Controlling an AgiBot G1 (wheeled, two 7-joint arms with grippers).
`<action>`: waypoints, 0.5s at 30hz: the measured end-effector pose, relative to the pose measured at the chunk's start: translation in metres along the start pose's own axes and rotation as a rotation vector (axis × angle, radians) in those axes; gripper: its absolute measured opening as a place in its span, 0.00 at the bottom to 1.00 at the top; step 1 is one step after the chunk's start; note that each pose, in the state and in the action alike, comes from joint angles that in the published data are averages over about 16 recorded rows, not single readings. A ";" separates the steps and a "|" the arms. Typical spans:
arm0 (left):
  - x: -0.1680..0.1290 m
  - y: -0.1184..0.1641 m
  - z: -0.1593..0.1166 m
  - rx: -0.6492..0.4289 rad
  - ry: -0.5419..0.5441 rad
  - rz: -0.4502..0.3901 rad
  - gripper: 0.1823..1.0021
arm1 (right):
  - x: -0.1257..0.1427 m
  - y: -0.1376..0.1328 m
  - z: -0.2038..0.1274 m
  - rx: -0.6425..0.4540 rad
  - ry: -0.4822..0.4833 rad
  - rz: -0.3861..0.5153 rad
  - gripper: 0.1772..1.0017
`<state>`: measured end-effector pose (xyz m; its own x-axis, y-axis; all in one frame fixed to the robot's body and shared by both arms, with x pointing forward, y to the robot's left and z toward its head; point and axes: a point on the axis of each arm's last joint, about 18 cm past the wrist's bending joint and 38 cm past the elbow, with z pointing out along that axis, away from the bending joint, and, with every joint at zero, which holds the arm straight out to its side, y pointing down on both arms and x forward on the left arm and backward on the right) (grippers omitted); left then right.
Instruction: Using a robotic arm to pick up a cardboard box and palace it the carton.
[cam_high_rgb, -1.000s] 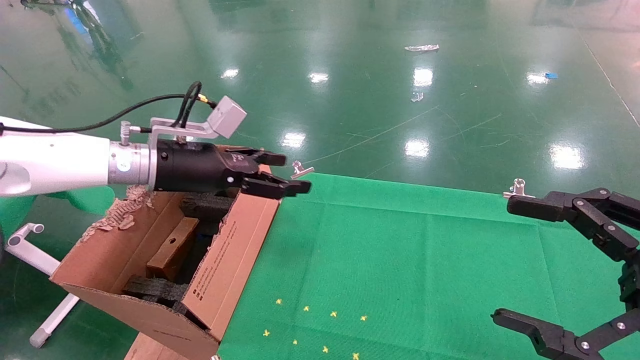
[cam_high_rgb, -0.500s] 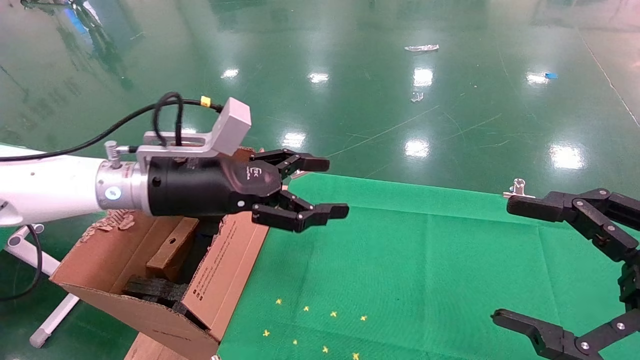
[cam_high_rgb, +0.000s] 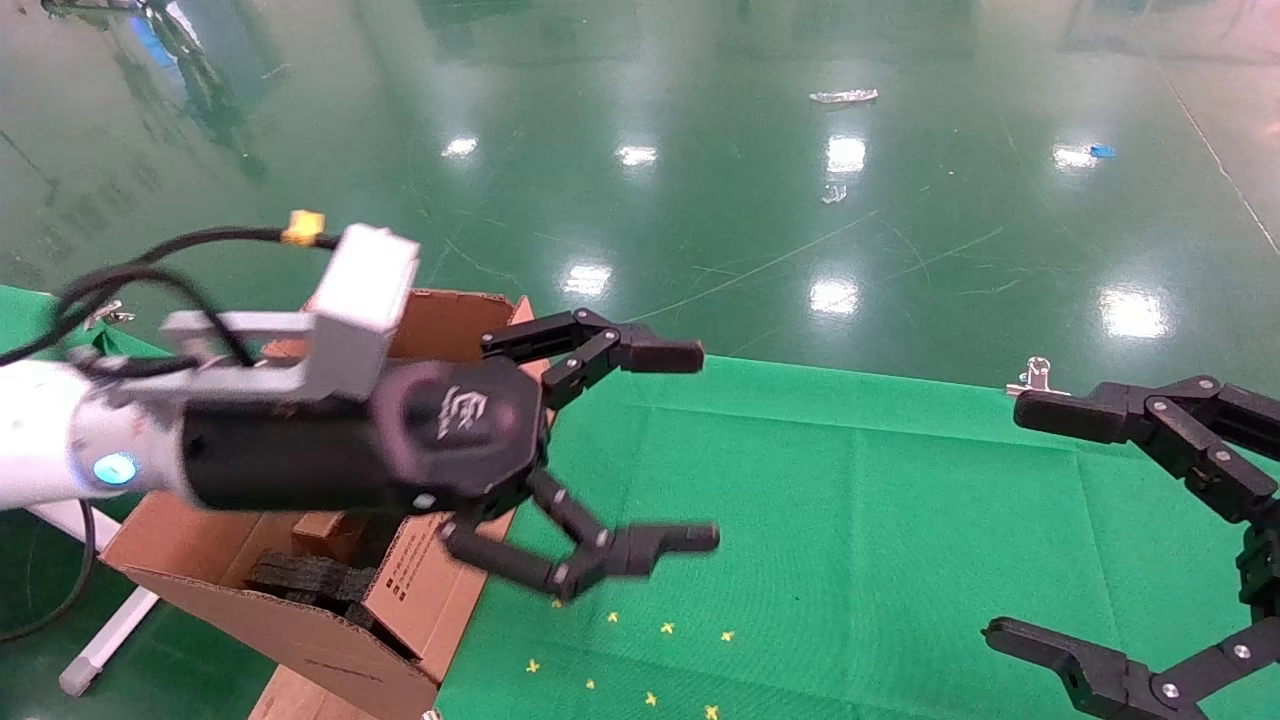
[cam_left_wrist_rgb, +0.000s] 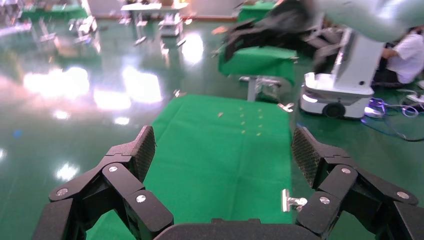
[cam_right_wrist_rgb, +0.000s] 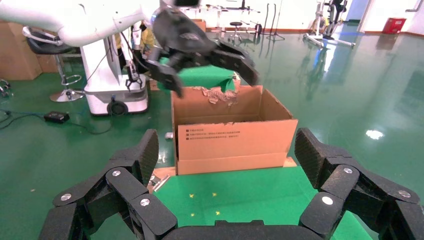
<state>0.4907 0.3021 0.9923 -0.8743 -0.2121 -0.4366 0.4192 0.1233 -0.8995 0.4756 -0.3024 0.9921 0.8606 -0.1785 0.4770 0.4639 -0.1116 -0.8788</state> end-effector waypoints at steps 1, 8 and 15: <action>0.004 -0.002 0.000 0.006 0.008 0.012 1.00 | 0.000 0.000 0.000 0.000 0.000 0.000 1.00; 0.020 -0.009 -0.003 0.030 0.041 0.063 1.00 | 0.000 0.000 0.000 0.000 0.000 0.000 1.00; 0.021 -0.010 -0.003 0.032 0.042 0.066 1.00 | 0.000 0.000 0.000 0.000 0.000 0.000 1.00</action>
<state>0.4679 0.2994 0.9923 -0.8540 -0.1631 -0.4940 0.4829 0.1046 -0.8694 0.4757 -0.3025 0.9920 0.8607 -0.1788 0.4767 0.4636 -0.1115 -0.8790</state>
